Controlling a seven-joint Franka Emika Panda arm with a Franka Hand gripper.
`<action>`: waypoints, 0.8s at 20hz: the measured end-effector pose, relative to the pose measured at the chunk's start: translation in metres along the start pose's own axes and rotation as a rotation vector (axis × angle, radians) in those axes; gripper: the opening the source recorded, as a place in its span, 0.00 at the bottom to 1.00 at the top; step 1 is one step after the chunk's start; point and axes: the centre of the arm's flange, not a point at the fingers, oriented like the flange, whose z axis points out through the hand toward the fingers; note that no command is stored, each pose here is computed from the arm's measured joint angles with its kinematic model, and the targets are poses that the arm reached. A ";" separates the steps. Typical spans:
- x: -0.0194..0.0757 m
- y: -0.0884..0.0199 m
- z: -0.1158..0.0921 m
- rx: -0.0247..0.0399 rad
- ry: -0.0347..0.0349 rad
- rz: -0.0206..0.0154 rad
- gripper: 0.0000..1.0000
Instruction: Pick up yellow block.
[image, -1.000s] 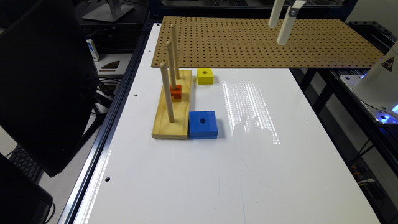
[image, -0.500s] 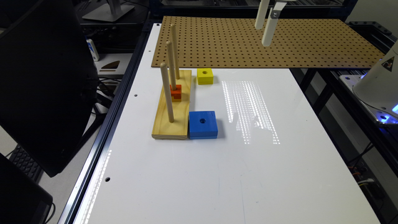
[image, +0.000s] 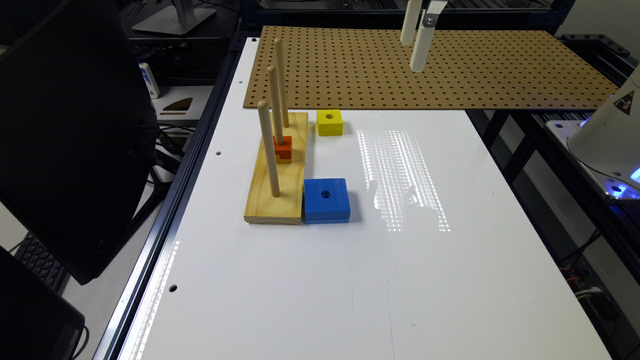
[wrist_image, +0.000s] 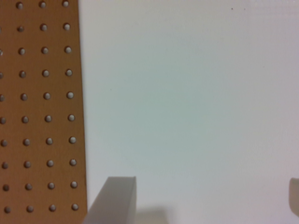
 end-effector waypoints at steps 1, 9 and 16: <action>0.0017 -0.001 0.000 -0.0001 -0.0001 0.0000 1.00; 0.0280 -0.021 0.002 0.0000 -0.0004 0.0016 1.00; 0.0439 -0.032 0.008 -0.0036 -0.0049 0.0024 1.00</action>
